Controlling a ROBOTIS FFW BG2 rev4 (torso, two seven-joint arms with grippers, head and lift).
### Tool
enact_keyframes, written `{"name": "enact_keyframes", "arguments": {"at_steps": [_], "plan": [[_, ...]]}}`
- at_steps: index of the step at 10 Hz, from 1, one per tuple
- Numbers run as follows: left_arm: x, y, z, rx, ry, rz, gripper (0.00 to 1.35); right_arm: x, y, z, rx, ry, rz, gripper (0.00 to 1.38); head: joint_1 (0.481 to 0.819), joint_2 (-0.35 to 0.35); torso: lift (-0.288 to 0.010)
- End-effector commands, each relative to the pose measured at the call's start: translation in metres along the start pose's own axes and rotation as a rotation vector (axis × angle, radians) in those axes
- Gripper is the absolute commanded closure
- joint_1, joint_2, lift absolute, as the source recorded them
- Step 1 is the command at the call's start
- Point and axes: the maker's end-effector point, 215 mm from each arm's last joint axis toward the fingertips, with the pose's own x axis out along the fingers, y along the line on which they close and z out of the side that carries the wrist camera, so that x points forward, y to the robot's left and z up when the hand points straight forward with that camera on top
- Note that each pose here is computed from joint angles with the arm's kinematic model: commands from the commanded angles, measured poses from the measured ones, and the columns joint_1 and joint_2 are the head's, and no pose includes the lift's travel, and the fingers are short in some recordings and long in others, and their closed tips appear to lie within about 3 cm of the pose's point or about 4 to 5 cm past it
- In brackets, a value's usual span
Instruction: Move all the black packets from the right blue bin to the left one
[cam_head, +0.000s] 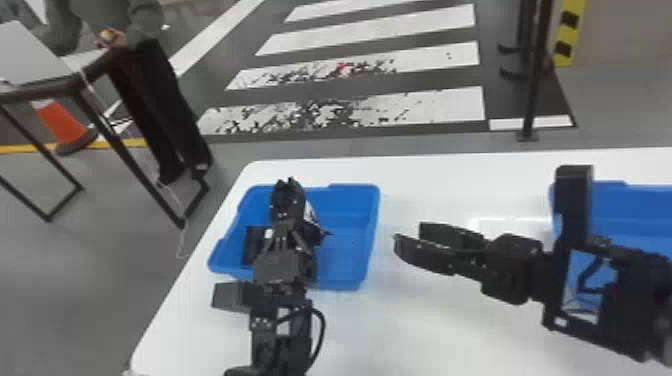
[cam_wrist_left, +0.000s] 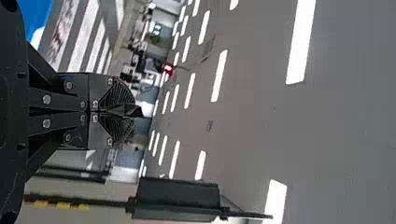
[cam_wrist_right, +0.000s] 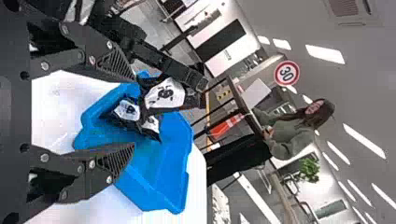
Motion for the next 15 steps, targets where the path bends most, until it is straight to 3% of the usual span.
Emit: {"name": "enact_keyframes", "arguments": {"at_steps": [1,2,3,4,6,9,11,13,15], "plan": [[0.020,0.029,-0.014,0.134,0.014,0.038,1.22,-0.013,-0.018,0.011,-0.016,-0.026,-0.043,0.14,0.695,0.350,-0.168],[0.023,0.048,-0.028,0.097,0.065,0.109,1.01,-0.028,-0.041,0.026,-0.091,-0.026,-0.112,0.14,0.695,0.350,-0.168],[0.020,0.054,-0.019,0.056,0.033,0.137,0.42,-0.050,-0.062,0.050,-0.161,-0.046,-0.197,0.14,0.695,0.350,-0.168],[0.015,0.044,-0.011,0.031,0.002,0.125,0.04,-0.079,-0.088,0.070,-0.211,-0.076,-0.292,0.15,0.695,0.350,-0.168],[0.010,0.017,0.007,-0.019,-0.052,0.091,0.13,-0.142,-0.138,0.072,-0.239,-0.061,-0.483,0.15,0.695,0.325,-0.168],[0.018,0.000,0.017,-0.019,-0.011,0.004,0.14,-0.261,-0.193,0.069,-0.231,-0.016,-0.847,0.15,0.695,0.159,-0.168],[0.008,-0.009,0.027,-0.038,0.010,-0.023,0.14,-0.320,-0.222,0.054,-0.171,0.043,-1.005,0.15,0.695,0.060,-0.168],[-0.001,-0.019,0.027,-0.045,0.033,-0.049,0.13,-0.340,-0.250,0.026,-0.077,0.087,-1.042,0.14,0.695,-0.007,-0.168],[-0.002,-0.010,0.028,-0.036,0.035,-0.038,0.13,-0.328,-0.255,0.009,-0.008,0.104,-0.985,0.14,0.695,-0.038,-0.168]]}}
